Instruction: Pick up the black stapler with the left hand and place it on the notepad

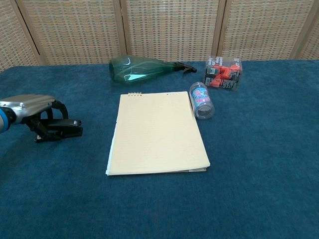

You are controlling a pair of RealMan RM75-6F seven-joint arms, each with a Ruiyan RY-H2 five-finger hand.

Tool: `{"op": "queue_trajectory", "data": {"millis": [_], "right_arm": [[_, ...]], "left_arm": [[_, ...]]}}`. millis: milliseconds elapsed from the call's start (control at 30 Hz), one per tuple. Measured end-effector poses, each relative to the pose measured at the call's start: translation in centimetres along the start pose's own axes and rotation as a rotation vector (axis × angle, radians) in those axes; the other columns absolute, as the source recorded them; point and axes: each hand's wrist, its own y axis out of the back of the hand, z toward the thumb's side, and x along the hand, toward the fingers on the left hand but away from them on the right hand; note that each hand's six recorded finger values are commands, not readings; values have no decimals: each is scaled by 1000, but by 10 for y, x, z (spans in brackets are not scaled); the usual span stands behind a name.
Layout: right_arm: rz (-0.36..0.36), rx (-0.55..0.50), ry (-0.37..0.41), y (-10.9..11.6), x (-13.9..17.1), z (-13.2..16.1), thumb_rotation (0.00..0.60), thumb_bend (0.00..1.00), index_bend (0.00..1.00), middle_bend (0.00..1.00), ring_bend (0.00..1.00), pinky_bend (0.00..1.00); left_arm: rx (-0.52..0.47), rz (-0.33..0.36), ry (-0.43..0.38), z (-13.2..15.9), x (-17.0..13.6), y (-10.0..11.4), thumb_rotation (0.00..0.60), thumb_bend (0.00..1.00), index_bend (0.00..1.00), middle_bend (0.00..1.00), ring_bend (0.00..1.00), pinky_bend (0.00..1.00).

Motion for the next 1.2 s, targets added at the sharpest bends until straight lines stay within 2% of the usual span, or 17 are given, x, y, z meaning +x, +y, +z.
{"op": "queue_trajectory", "data": {"millis": [367,600,867,1033,1200], "right_arm": [[8,1,-4,-2,-1,-1,600,0,0,0,0,0],[12,-4,-6,-3,-1,-1,600,0,0,0,0,0],[15,-10,-3,-4,-1,0,600,0,0,0,0,0],[16,-12,-3,-4,-1,0,600,0,0,0,0,0],[14,-12,-2,-4,-1,0,600,0,0,0,0,0]], "left_arm": [[10,14,-6,3,0,-4,600,270,394,251,374,498],[11,28,-4,4,0,-7,600,283,430,293,438,546],[35,57,-18,8,-6,-10,600,370,541,384,519,616],[37,46,-16,8,-7,-14,600,421,552,393,526,635],[20,28,-21,8,-7,-16,600,542,596,441,567,684]]}}
